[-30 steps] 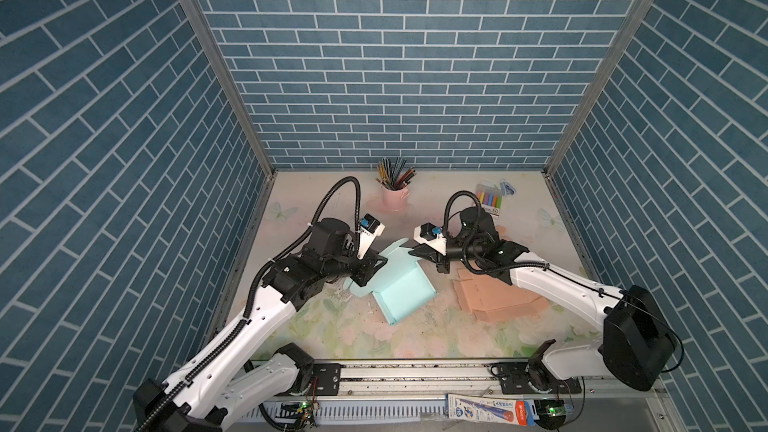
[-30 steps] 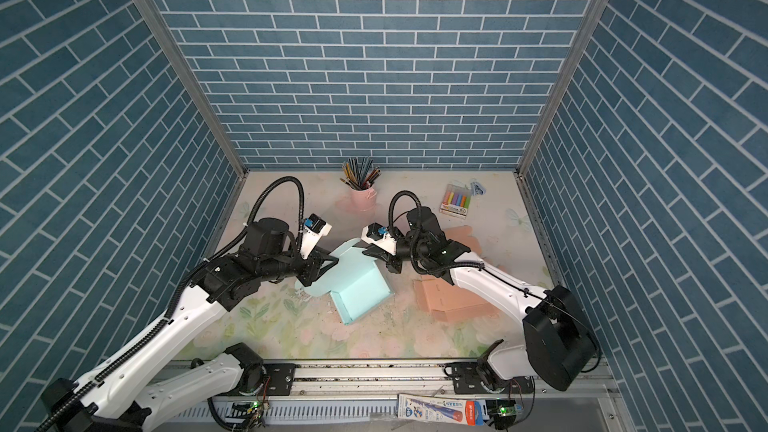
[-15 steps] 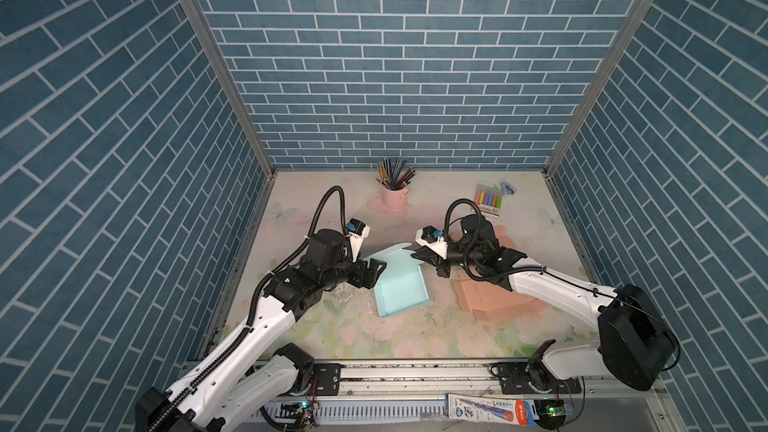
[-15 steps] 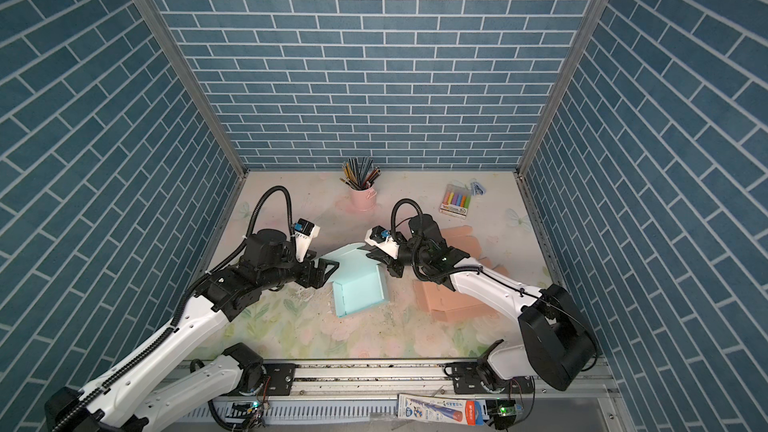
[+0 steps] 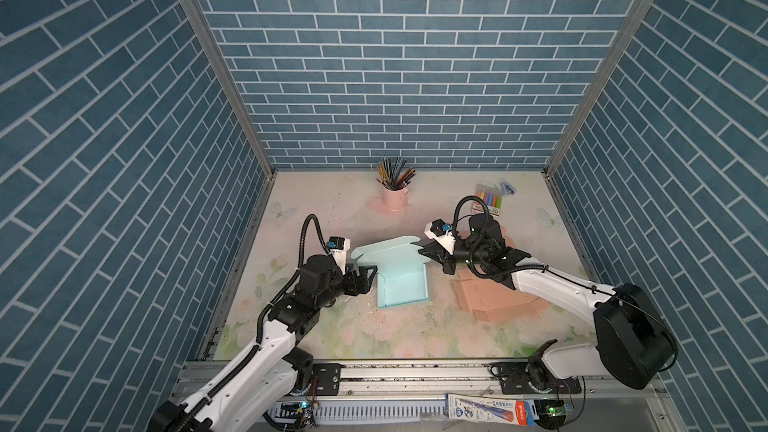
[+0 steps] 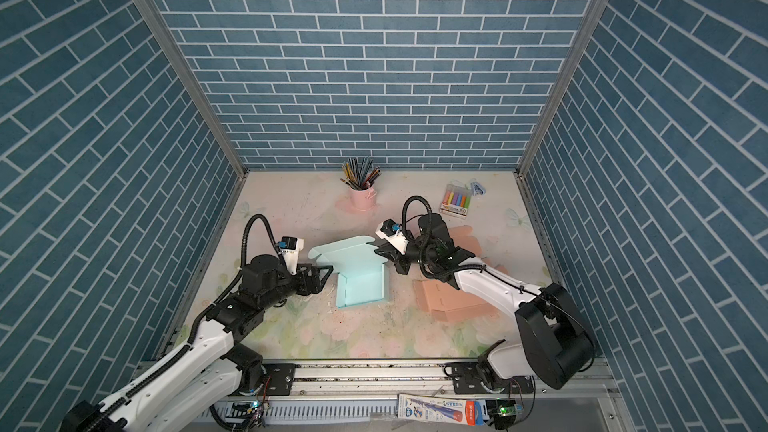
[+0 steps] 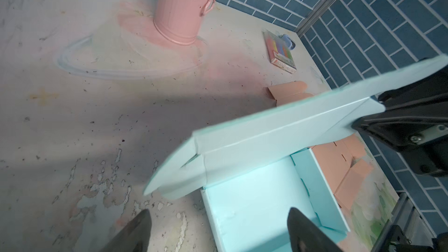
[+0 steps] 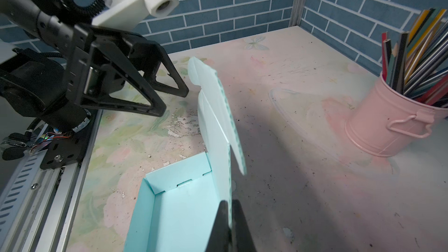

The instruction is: Fold the paper box

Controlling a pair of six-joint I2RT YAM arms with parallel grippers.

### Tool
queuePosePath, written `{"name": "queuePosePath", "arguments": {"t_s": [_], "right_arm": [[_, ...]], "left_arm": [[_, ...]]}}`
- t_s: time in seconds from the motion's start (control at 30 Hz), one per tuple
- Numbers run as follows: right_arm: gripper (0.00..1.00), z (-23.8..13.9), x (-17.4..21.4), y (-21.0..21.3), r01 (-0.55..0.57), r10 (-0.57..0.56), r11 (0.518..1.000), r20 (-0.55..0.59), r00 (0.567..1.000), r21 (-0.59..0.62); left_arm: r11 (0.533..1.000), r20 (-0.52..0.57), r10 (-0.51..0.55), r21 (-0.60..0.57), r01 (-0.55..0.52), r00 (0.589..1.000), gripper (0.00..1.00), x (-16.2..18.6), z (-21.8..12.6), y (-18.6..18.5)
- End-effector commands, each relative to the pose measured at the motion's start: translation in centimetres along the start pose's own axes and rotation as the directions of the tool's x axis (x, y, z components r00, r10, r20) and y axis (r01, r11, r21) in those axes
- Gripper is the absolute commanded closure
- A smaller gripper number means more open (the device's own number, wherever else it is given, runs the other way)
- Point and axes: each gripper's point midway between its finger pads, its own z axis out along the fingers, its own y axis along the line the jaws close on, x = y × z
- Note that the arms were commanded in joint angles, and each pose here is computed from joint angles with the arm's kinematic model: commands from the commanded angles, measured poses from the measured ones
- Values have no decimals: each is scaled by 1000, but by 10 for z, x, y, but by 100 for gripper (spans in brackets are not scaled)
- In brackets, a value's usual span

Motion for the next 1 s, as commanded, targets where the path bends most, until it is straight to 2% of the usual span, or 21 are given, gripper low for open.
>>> {"name": "queuePosePath", "arguments": {"t_s": [0.0,0.07,0.17,0.27,0.5,0.63,0.8,0.97], "right_arm": [[100,2,8,4,-46,45,998,-10,999,-33],[100,2,10,4,-51,50,998,-13,999,-33],[100,3,12,3,-56,56,998,-16,998,-41],[100,2,14,1,-65,64,997,-16,998,-44],[100,0,17,0,-77,76,996,-18,997,-48],[100,0,18,-1,-82,81,996,-22,996,-47],[100,0,16,0,-81,80,995,-19,997,-56],[100,-1,15,-1,-81,80,995,-18,997,-53]], "left_arm": [[997,183,-6,80,-8,983,12,-22,-4,-8],[994,231,-3,104,-22,973,12,-22,-6,-9],[993,245,23,108,-51,969,12,-21,-4,-9],[996,190,52,60,-64,980,11,-16,5,-1],[990,121,80,105,-93,989,13,-17,20,-3],[989,133,65,125,-81,989,15,-20,23,-5],[987,126,73,131,-89,989,24,-17,24,-6],[989,115,79,114,-92,990,42,-16,24,-3]]}}
